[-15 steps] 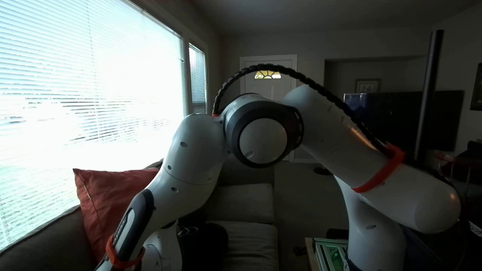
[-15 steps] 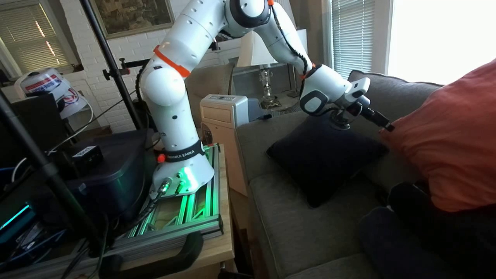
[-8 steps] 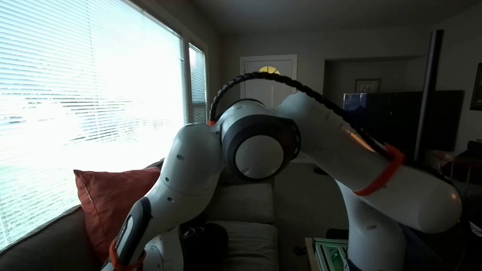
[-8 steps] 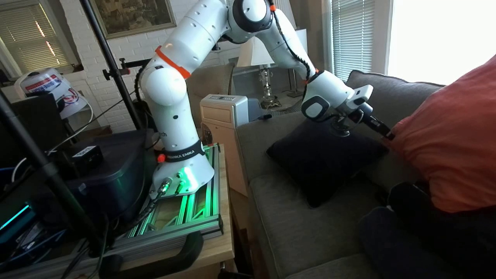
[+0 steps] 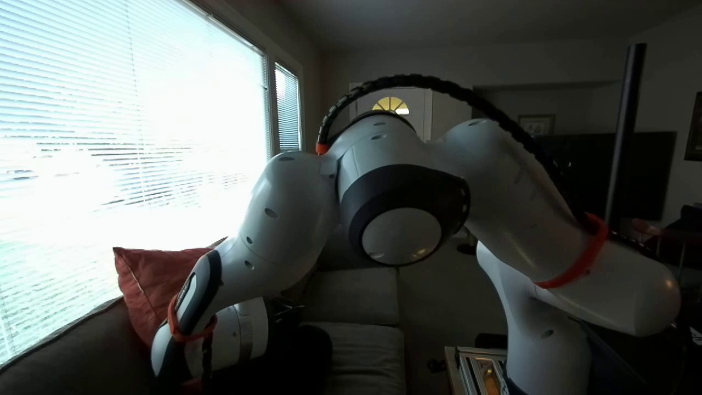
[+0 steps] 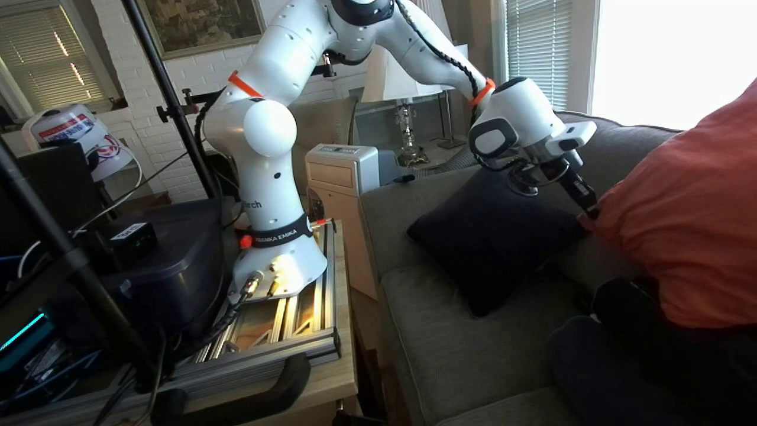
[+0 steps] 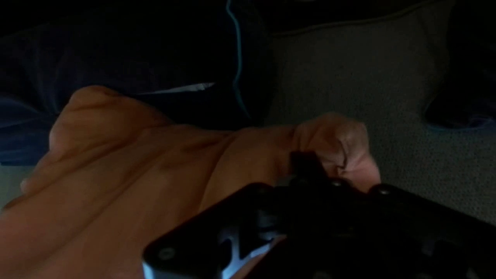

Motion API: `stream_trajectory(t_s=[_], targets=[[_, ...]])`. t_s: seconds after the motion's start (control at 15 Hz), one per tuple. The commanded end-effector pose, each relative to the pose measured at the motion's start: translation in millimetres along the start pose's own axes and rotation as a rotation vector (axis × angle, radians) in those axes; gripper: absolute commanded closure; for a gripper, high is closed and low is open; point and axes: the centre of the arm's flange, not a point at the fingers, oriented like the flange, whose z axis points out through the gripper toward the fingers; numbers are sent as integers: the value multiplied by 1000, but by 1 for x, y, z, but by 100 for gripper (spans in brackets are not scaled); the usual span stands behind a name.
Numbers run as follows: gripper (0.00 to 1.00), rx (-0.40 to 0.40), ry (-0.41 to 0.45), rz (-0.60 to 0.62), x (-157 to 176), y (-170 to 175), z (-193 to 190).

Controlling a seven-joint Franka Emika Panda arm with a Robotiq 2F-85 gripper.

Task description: Move the blue and orange pillow to the left

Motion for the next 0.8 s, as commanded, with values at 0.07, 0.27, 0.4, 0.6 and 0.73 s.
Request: stream_trajectory(t_s=[0.07, 0.27, 0.4, 0.6, 0.73], targets=[[100, 71, -173, -20, 19, -4, -53], [100, 110, -262, -66, 24, -8, -80], [100, 128, -303, -101, 26, -14, -97], [100, 157, -341, -145, 32, -22, -123], [100, 171, -361, -161, 39, -29, -138]])
